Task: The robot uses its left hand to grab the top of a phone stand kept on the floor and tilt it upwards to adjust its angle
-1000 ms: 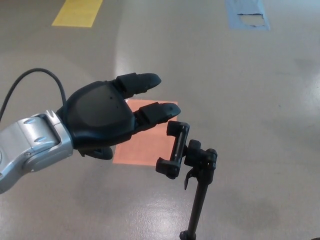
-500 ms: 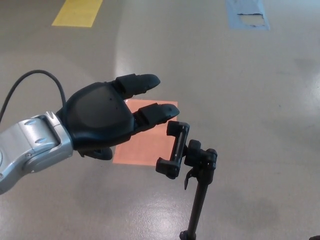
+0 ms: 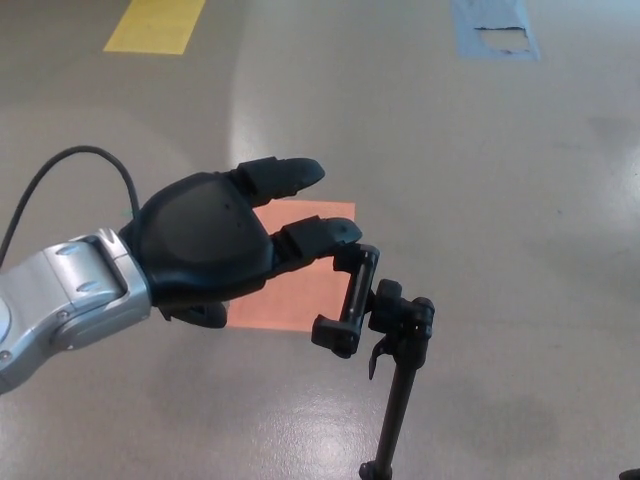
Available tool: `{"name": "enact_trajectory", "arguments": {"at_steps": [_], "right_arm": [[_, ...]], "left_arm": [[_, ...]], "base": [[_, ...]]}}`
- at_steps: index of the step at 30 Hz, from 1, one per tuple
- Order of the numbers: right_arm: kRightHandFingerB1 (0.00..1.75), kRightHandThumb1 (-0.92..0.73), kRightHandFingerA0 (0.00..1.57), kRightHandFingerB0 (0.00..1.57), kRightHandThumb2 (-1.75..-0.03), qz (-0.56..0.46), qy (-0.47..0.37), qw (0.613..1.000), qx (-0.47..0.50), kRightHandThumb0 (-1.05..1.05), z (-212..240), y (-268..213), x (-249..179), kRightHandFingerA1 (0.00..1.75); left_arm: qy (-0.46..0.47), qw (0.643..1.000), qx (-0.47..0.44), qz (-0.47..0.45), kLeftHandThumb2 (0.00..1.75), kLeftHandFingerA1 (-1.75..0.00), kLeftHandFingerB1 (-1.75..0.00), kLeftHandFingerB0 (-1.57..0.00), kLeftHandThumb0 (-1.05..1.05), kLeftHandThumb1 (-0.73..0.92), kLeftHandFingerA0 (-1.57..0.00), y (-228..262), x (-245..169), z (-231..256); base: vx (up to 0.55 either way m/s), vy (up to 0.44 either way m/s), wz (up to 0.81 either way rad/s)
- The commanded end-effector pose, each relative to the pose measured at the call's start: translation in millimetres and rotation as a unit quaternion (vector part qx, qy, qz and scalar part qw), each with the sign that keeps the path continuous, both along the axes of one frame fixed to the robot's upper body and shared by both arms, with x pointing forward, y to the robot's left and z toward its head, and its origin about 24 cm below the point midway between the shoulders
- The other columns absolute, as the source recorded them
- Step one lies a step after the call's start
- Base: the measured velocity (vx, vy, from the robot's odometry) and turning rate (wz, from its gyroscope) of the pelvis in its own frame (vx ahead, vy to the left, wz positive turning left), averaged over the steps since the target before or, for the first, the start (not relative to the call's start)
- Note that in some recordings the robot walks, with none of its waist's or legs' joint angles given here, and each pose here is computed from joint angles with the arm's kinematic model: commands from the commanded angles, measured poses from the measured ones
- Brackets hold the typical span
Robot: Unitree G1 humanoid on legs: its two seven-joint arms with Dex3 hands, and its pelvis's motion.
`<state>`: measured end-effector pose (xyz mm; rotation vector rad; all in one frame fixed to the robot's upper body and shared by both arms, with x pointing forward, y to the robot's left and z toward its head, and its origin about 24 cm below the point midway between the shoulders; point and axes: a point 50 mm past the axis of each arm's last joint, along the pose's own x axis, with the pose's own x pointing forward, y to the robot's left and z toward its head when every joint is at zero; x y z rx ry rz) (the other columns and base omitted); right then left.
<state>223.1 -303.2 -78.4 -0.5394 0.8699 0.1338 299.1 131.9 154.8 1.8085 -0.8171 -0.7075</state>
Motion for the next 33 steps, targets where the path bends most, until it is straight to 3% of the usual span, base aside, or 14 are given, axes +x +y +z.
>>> {"name": "enact_trajectory", "arguments": {"at_steps": [1,10,11,13,14,16,17,20,22,23,28,29,30,33], "right_arm": [[0.38,-0.71,0.06,0.05,-1.05,0.001,0.001,1.0,-0.006,-0.91,5.0,-7.3,1.5,0.43],[0.39,-0.63,0.08,0.01,-1.05,0.003,0.003,1.0,-0.01,-0.77,5.0,-7.6,1.3,0.47],[0.38,-0.71,0.07,0.03,-1.05,0.001,0.003,1.0,-0.009,-0.91,5.1,-7.5,1.6,0.44],[0.38,-0.71,0.07,0.04,-1.05,0.003,0.004,1.0,-0.01,-0.91,5.2,-7.8,1.6,0.43],[0.49,-0.44,0.0,0.0,-1.05,0.003,0.004,1.0,-0.009,-0.38,5.3,-7.5,2.0,0.51],[0.49,-0.44,0.0,0.0,-1.05,0.003,0.003,1.0,-0.008,-0.38,5.5,-7.2,2.4,0.51],[0.39,-0.67,0.12,0.03,-1.05,0.006,0.003,1.0,-0.008,-0.85,5.7,-6.8,2.9,0.47],[0.37,-0.72,0.06,0.03,-1.05,0.011,0.003,1.0,-0.013,-0.91,6.6,-6.9,4.1,0.43],[0.4,-0.67,0.1,0.06,-1.03,0.011,0.002,1.0,-0.012,-0.82,7.0,-6.9,4.6,0.46],[0.49,-0.46,0.0,0.0,-1.06,0.012,0.001,1.0,-0.011,-0.38,7.2,-6.8,4.8,0.5],[0.49,-0.45,0.01,0.0,-1.05,0.01,0.003,1.0,-0.008,-0.38,7.2,-6.2,5.5,0.51],[0.27,-0.8,0.13,0.15,-0.66,0.008,0.003,1.0,-0.008,-0.83,7.0,-6.5,5.1,0.32],[0.49,-0.45,0.01,0.0,-1.05,0.009,0.003,1.0,-0.009,-0.38,7.1,-6.5,5.1,0.51],[0.49,-0.45,0.01,0.0,-1.05,0.014,0.002,1.0,-0.009,-0.38,7.5,-5.8,6.1,0.51]], "left_arm": [[0.008,1.0,0.023,0.008,0.68,-0.05,-0.23,0.0,-0.51,0.34,0.0,-1.6,-1.5,-6.2],[0.012,0.999,0.035,0.013,0.67,-0.01,-0.19,0.0,-0.54,0.35,0.0,-2.7,-2.9,-8.5],[0.013,0.999,0.031,0.013,0.68,-0.05,-0.22,0.0,-0.52,0.35,0.0,-2.6,-2.7,-10.0],[0.013,0.999,0.029,0.013,0.69,-0.05,-0.22,0.0,-0.53,0.35,0.0,-2.4,-2.7,-12.5],[0.013,0.999,0.033,0.015,0.69,-0.05,-0.22,0.0,-0.54,0.36,0.0,-1.8,-2.5,-13.6],[0.012,0.999,0.039,0.018,0.69,-0.05,-0.22,0.0,-0.54,0.36,0.0,-1.1,-2.2,-14.6],[0.013,0.999,0.041,0.021,0.69,-0.03,-0.2,0.0,-0.55,0.36,0.0,-0.3,-1.8,-14.9],[0.015,0.999,0.039,0.022,0.7,-0.08,-0.24,0.0,-0.52,0.35,0.0,0.9,-0.6,-15.5],[0.014,0.999,0.042,0.025,0.69,-0.04,-0.21,0.0,-0.54,0.35,0.0,1.5,-0.3,-15.9],[0.014,0.999,0.044,0.026,0.69,-0.05,-0.21,0.0,-0.54,0.35,0.0,1.8,-0.3,-16.4],[0.015,0.998,0.046,0.029,0.68,-0.03,-0.19,0.0,-0.54,0.35,0.0,3.8,-0.6,-19.2],[0.017,0.998,0.051,0.031,0.68,-0.02,-0.18,0.0,-0.54,0.35,0.0,4.4,-0.8,-20.0],[0.017,0.998,0.055,0.033,0.67,0.0,-0.15,0.0,-0.55,0.35,0.0,5.2,-0.8,-21.1],[0.016,0.997,0.06,0.036,0.67,0.0,-0.16,0.0,-0.55,0.35,0.0,7.2,-0.9,-23.3]], "base": [[0.0,0.0,0.0],[0.0,0.0,0.0],[0.0,0.0,0.0],[0.0,0.0,0.0],[0.0,0.0,0.0],[0.0,0.0,0.0],[0.0,0.0,0.0],[0.0,0.0,0.0],[0.0,0.0,0.0],[0.0,0.0,0.0],[0.0,0.0,0.0],[0.0,0.0,0.0],[0.0,0.0,0.0],[0.0,0.0,0.0]]}}
